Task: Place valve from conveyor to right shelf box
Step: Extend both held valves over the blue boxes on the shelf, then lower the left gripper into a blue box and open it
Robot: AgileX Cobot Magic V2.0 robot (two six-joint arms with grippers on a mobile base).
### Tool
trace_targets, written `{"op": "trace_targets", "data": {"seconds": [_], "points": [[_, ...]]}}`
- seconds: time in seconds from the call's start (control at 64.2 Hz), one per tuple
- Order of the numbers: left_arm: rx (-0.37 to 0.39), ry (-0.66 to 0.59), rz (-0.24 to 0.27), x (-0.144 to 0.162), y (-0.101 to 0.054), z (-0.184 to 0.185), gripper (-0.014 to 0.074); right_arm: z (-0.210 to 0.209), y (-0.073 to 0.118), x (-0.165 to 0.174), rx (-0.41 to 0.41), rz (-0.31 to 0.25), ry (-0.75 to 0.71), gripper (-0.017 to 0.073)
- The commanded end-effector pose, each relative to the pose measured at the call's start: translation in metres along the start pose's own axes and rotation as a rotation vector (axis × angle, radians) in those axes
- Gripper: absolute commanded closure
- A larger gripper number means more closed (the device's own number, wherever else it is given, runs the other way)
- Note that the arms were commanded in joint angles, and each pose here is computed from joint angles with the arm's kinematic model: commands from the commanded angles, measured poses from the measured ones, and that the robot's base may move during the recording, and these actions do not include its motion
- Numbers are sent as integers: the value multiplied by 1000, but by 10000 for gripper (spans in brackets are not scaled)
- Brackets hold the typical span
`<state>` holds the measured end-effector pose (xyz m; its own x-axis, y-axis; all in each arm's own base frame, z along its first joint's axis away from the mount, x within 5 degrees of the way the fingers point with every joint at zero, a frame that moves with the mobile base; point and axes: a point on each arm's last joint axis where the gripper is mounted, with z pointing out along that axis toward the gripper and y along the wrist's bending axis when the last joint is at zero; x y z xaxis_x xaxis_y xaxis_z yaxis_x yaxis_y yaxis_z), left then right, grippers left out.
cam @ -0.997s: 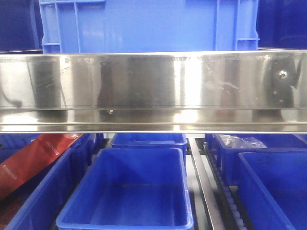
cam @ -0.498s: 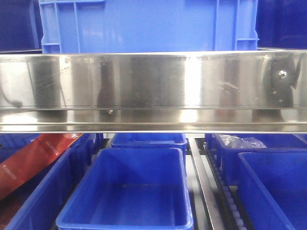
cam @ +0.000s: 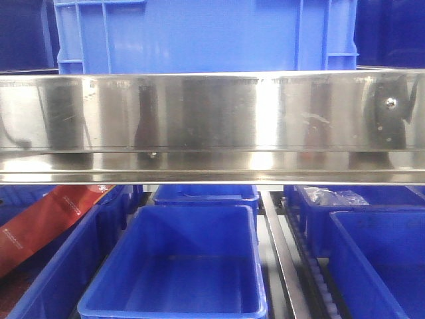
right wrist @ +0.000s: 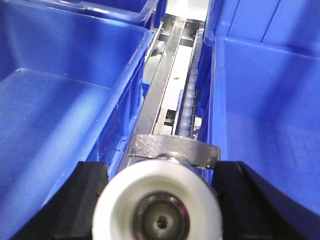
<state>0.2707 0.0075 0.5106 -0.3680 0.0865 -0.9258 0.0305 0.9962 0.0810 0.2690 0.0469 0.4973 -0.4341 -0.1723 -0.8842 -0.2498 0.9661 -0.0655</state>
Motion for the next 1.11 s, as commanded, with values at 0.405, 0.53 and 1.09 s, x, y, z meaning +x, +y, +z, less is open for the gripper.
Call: {"op": "trace_targets", "data": {"seconds": [0.405,0.53,1.09], "points": [[109,-125,-59,-23,-16,6,704,-10,8,-22,-83,79,-198,713],[195,-168,-3,-41,-43,13,704,-6,21,-38,-138,71,-256,713],[428,14,86,-5,-161,140,704,118,101,-38,-327,-2,-98,713]]}}
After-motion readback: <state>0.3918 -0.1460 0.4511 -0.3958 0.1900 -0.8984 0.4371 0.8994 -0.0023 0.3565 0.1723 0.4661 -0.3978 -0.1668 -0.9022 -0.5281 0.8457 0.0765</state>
